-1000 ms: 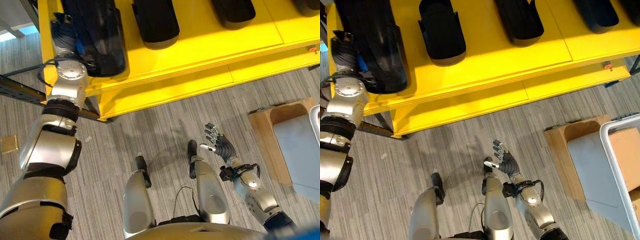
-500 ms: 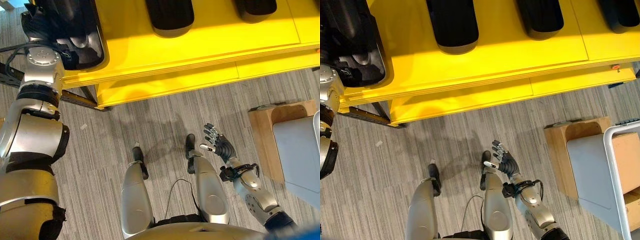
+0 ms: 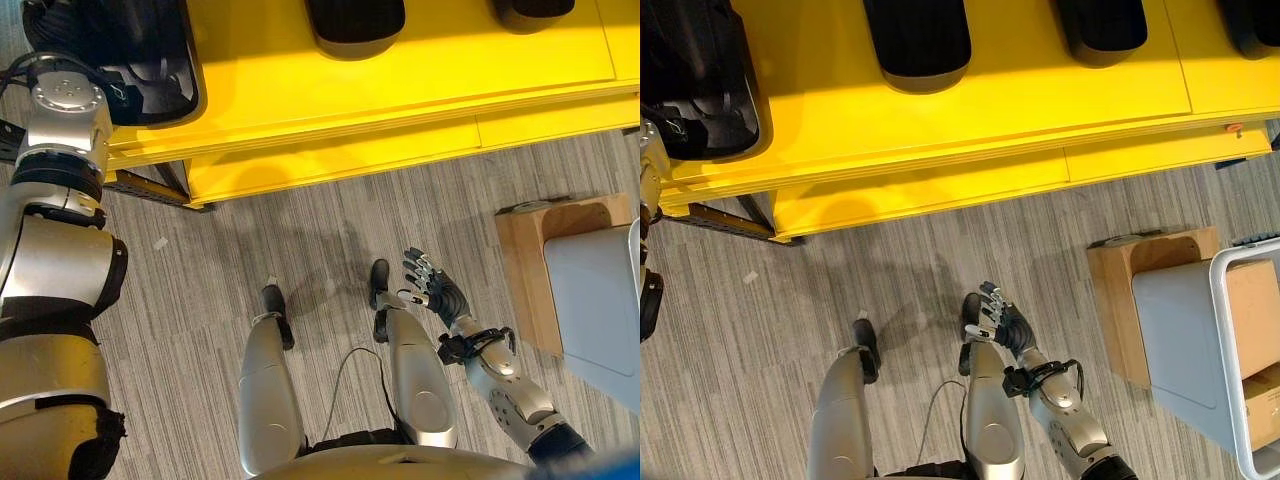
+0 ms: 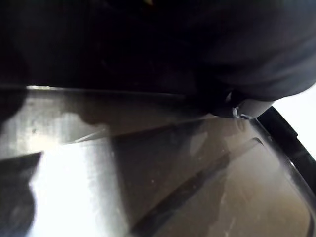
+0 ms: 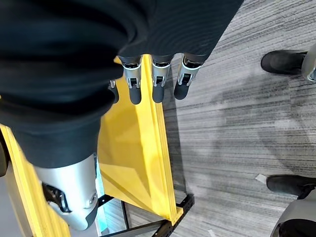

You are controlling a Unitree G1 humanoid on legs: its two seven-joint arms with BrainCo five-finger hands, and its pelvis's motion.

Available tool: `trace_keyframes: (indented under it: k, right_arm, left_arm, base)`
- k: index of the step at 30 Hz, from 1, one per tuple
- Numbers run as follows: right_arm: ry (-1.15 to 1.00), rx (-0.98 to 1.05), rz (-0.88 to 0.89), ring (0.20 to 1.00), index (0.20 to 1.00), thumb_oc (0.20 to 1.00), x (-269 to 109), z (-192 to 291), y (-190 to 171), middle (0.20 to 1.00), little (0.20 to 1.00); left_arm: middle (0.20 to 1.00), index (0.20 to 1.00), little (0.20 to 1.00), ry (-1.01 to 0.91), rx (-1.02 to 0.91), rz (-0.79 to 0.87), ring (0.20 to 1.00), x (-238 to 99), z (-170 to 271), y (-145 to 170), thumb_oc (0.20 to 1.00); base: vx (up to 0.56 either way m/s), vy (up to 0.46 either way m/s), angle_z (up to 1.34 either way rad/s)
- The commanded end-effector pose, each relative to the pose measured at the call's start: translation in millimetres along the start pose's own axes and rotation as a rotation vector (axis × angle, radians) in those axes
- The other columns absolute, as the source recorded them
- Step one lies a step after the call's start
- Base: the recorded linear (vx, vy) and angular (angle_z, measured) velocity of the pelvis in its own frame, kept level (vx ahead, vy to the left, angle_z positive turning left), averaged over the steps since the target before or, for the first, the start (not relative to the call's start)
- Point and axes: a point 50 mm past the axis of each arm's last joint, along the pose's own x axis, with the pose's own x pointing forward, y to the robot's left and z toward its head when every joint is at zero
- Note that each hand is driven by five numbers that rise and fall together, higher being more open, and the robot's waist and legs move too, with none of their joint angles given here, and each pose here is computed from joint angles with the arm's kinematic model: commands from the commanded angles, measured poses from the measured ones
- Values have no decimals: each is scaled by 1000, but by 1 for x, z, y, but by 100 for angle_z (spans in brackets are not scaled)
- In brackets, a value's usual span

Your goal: Move parts from the plastic box to the shelf.

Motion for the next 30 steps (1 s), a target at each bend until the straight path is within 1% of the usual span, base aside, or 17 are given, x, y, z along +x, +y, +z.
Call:
trace_keyframes:
  k: [1, 3, 6, 8, 9, 10, 11, 12, 25, 30]
  right_arm:
    - [-34, 35, -21, 1000, 1000, 1000, -9, 1, -3, 1000, 1000]
    - [-27, 36, -26, 1000, 1000, 1000, -11, -1, -3, 1000, 1000]
    - [-8, 22, -30, 1000, 1000, 1000, -14, -2, -5, 1000, 1000]
    - [0, 14, -28, 1000, 1000, 1000, -15, -3, -6, 1000, 1000]
    - [5, 12, -27, 1000, 1000, 1000, -16, -4, -6, 1000, 1000]
    - [10, 7, -26, 1000, 1000, 1000, -16, -5, -6, 1000, 1000]
    - [14, 5, -27, 1000, 1000, 1000, -17, -5, -7, 1000, 1000]
    - [17, 1, -26, 1000, 1000, 1000, -17, -5, -7, 1000, 1000]
    - [25, -4, -14, 1000, 1000, 1000, -22, -6, -12, 1000, 1000]
    - [17, -9, -13, 1000, 1000, 1000, -22, -4, -15, 1000, 1000]
  left_arm:
    - [200, 200, 200, -56, -142, 76, 200, 5, 14, 24, 200]
    - [200, 200, 200, -43, -232, 80, 200, 5, 13, 23, 200]
    - [200, 200, 200, -10, -444, 72, 200, 3, 12, 16, 200]
    - [200, 200, 200, -8, -499, 67, 200, 3, 13, 14, 200]
    - [294, 294, 294, 1, -514, 69, 294, 3, 13, 14, 294]
    - [598, 598, 598, 3, -515, 66, 598, 3, 13, 12, 598]
    - [818, 818, 818, -1, -506, 62, 818, 3, 14, 12, 818]
    - [1000, 1000, 1000, -6, -510, 63, 1000, 3, 16, 12, 1000]
    - [1000, 1000, 1000, -83, -392, 25, 1000, 5, 32, 14, 1000]
    - [1000, 1000, 1000, -134, -303, 5, 1000, 6, 42, 15, 1000]
  base:
    - [17, 40, -6]
    - [21, 26, -13]
    - [9, 33, -6]
    - [-6, 13, -5]
    - [-3, 16, -4]
    - [0, 0, 0]
    - [-1, 4, -3]
    - [2, 6, -4]
    - [-2, 0, -2]
    - [-8, -2, -1]
